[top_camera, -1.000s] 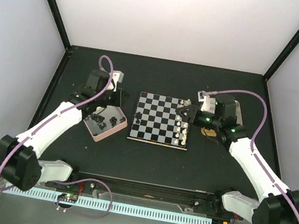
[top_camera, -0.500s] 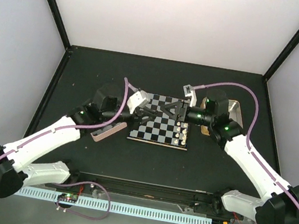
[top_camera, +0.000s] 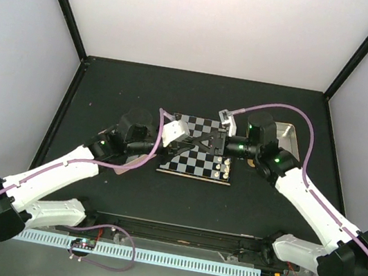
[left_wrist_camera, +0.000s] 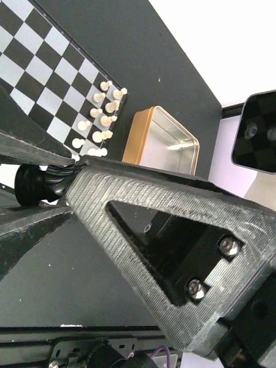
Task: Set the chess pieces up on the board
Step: Place the chess piece on the chessboard.
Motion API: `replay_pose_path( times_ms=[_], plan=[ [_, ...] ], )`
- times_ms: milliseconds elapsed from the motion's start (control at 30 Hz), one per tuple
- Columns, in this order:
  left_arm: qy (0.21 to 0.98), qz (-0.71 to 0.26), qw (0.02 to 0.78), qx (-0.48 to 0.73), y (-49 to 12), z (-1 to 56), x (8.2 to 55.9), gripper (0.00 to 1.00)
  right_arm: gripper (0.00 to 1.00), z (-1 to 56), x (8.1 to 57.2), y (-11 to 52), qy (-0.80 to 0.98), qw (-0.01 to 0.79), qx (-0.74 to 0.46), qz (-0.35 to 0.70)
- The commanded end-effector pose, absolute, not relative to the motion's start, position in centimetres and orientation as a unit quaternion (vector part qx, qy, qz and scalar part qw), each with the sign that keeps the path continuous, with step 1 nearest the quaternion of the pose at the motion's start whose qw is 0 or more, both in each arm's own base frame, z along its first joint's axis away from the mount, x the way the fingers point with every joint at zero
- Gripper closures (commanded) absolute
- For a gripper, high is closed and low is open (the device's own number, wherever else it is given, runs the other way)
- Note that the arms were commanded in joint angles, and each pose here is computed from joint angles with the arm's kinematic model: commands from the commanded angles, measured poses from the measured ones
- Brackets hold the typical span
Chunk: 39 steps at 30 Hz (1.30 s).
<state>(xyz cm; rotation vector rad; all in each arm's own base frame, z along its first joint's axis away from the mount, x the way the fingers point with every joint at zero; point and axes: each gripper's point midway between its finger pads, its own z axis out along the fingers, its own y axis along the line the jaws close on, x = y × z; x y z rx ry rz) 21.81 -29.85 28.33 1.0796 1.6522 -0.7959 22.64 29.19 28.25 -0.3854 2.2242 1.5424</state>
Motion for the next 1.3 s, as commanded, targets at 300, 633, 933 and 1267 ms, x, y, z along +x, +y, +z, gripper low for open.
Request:
replay_pose_path(
  times_ms=[300,633,933,1267],
  plan=[
    [0.656,-0.316,0.513,0.455,-30.0,29.7,21.6,0.86,0.99,30.1,21.7,30.2,0.776,0.208,-0.159,0.574],
    [0.787,-0.23,0.514,0.252,-21.9,28.8,23.0,0.19,0.99,29.8,25.2,28.3,0.787,0.359,-0.195,0.463],
    [0.791,-0.2,0.569,0.104,-14.6,29.9,21.8,0.05,0.99,24.5,27.4,30.4,0.823,0.403,-0.26,0.304],
    [0.786,-0.149,0.599,0.017,-10.9,31.2,22.7,0.01,0.99,14.7,26.9,36.0,0.875,0.324,-0.284,0.222]
  ],
)
